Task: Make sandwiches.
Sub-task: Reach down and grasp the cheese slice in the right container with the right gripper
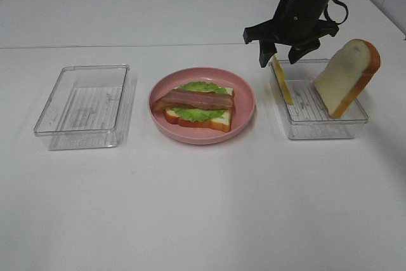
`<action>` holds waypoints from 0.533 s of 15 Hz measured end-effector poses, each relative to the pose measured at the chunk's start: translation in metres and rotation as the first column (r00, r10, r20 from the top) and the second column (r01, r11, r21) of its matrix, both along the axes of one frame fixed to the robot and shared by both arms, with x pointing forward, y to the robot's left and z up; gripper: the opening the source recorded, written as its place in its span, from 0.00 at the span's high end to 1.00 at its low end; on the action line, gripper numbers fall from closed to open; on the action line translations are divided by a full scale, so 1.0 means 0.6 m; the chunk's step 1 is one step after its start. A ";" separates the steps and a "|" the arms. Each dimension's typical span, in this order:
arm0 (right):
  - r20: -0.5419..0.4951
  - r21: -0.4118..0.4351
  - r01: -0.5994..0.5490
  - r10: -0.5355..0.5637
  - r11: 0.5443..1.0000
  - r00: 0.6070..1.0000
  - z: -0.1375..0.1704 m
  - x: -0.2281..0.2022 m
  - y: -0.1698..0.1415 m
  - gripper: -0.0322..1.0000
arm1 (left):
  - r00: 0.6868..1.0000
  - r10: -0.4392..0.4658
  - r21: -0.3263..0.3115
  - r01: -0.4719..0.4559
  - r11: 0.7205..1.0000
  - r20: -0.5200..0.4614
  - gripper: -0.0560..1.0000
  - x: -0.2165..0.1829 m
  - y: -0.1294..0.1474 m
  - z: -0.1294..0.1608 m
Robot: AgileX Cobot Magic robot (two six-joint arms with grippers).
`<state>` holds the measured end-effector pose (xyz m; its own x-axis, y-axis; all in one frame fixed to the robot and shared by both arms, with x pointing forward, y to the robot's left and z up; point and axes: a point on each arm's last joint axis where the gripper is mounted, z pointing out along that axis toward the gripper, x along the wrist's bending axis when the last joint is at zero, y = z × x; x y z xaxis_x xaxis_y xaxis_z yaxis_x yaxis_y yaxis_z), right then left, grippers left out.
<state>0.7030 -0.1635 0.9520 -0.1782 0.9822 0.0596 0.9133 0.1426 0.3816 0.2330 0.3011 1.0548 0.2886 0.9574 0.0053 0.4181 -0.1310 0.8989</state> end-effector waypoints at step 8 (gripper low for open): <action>-0.016 -0.006 -0.002 0.002 1.000 1.000 -0.026 0.005 0.001 0.53 | 1.000 0.000 0.000 0.000 1.000 0.000 0.10 0.000 0.000 0.000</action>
